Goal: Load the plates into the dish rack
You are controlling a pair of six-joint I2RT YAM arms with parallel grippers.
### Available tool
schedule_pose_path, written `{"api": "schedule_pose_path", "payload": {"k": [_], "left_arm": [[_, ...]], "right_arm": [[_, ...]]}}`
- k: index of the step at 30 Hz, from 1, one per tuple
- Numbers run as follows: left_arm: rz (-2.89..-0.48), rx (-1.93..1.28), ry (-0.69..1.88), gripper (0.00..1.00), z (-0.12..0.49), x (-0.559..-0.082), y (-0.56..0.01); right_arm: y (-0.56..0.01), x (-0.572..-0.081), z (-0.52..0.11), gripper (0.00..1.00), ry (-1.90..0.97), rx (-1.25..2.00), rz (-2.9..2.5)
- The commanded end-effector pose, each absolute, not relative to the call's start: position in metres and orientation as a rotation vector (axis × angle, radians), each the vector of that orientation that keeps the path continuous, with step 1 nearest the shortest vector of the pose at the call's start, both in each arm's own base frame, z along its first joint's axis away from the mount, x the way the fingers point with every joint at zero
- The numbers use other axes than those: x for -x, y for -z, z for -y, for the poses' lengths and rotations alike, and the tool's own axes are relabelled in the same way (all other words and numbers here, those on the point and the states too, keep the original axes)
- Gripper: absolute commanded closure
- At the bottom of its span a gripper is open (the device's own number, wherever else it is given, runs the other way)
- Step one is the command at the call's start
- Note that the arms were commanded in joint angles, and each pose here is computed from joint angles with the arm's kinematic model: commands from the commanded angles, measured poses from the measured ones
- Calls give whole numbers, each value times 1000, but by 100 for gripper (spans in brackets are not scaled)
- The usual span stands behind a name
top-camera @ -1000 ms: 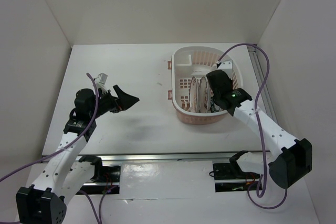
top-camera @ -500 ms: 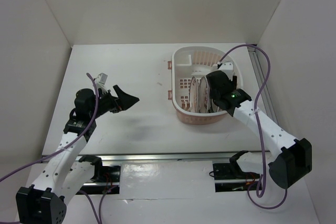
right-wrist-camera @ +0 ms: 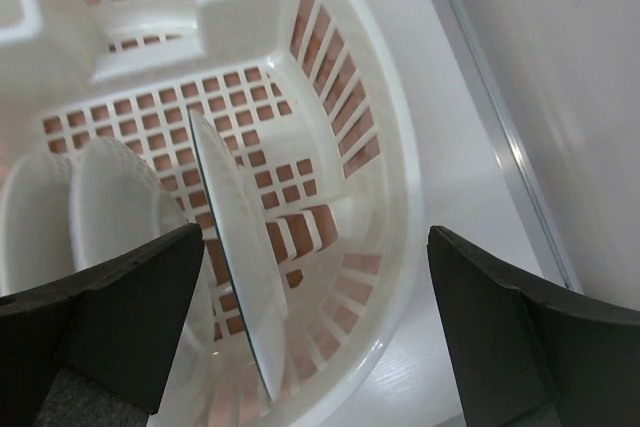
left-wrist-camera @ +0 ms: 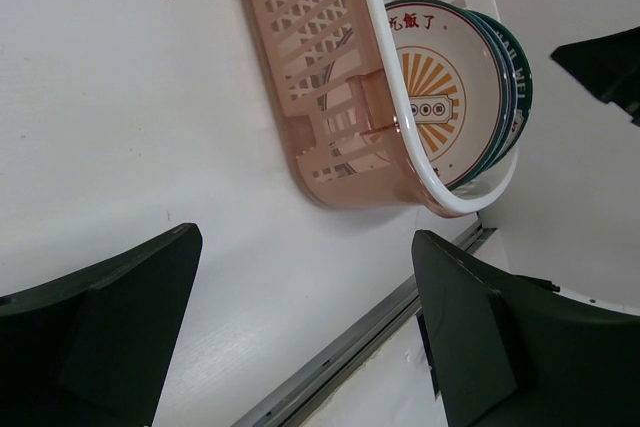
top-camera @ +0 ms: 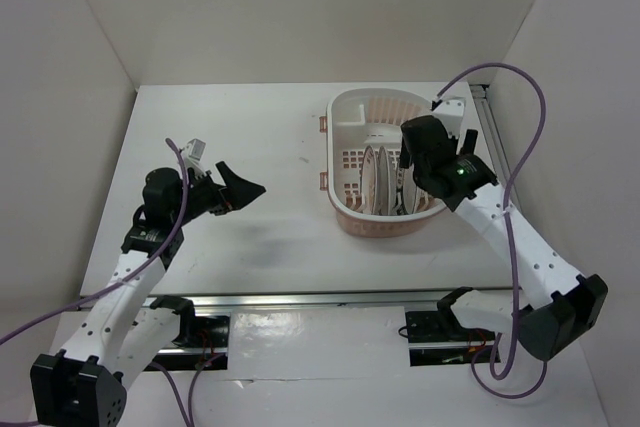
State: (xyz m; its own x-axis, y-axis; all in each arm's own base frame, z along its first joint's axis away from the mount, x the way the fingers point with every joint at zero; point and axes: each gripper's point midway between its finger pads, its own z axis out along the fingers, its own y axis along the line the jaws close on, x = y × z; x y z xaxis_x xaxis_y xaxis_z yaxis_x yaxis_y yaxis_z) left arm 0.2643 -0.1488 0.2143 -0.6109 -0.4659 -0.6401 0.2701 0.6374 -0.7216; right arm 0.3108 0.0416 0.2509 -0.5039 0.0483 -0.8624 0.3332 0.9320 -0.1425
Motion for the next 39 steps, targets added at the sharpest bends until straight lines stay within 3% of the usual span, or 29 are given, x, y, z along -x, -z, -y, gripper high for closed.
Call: {"api": "schedule_pose_path", "payload": {"k": [1, 8, 15, 22, 30, 39], "left_arm": [[-1920, 103, 1038, 0, 150, -271, -237], [-1938, 119, 1029, 0, 149, -272, -234], [-1896, 66, 851, 0, 130, -260, -288], [-1838, 49, 631, 0, 95, -218, -343], [-1849, 74, 438, 0, 61, -177, -342], [-1857, 104, 413, 0, 52, -150, -327]], "right_arm": [[-292, -292, -26, 0, 393, -352, -2004], [-332, -286, -30, 0, 307, -365, -1948], [-370, -253, -58, 0, -24, -267, -1907], [-354, -215, -50, 0, -121, -211, -1944], [-345, -183, -21, 0, -72, -196, -1991], [-361, -155, -14, 0, -144, -179, -1935]]}}
